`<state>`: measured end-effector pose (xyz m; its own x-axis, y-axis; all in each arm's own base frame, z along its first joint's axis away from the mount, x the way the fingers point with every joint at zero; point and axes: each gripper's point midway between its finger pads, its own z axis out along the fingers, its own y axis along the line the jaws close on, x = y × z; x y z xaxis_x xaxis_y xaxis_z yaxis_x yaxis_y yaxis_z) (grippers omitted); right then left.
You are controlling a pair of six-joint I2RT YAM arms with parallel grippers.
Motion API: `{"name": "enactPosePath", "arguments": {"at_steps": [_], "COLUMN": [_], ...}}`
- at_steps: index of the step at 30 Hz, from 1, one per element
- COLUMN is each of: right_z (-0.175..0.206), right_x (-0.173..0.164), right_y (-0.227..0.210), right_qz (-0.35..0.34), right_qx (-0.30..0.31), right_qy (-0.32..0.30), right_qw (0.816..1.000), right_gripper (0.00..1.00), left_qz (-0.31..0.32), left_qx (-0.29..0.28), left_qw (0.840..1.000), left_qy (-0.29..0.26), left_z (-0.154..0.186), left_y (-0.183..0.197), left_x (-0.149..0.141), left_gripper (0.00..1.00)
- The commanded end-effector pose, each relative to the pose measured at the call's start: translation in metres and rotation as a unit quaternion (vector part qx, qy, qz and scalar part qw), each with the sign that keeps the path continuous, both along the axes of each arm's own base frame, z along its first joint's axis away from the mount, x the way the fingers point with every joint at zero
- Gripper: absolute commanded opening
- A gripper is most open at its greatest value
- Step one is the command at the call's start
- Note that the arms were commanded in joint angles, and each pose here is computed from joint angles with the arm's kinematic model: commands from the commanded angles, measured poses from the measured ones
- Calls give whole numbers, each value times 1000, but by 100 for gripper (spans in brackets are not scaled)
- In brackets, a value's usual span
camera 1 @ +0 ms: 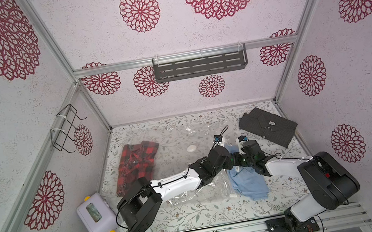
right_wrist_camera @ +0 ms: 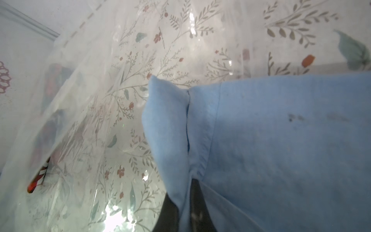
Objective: Place the folded shirt into the vacuum bag
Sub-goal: Place the shirt in the vacuum bag.
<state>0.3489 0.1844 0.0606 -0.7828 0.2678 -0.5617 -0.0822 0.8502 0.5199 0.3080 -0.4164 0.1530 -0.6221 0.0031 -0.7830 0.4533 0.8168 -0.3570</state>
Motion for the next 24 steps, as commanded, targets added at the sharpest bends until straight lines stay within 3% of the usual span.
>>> {"name": "enactPosePath", "arguments": {"at_steps": [1, 5, 9, 15, 21, 24], "right_z": [13, 22, 34, 55, 62, 53], "right_x": [21, 28, 19, -7, -29, -42], "right_y": [5, 15, 12, -7, -47, -77], "right_qz": [-13, 0, 3, -10, -46, -77], "right_qx": [-2, 18, 22, 33, 22, 11], "right_qy": [-12, -19, -28, -52, -63, -59], "right_qw": [1000, 1000, 999, 998, 997, 995], "right_gripper": [0, 0, 29, 62, 83, 85], "left_qz": [-22, -17, 1, 14, 16, 14], "left_qx": [-20, -5, 15, 46, 53, 66], "left_qw": [999, 1000, 1000, 999, 998, 997], "left_qy": [-14, -15, -18, -17, -25, -24], "left_z": [21, 8, -3, -15, -10, -9], "left_y": [-15, -16, -9, -2, 0, -2], "left_x": [-14, -15, -11, -8, -6, -4], "left_gripper": [0, 0, 0, 0, 0, 0]}}
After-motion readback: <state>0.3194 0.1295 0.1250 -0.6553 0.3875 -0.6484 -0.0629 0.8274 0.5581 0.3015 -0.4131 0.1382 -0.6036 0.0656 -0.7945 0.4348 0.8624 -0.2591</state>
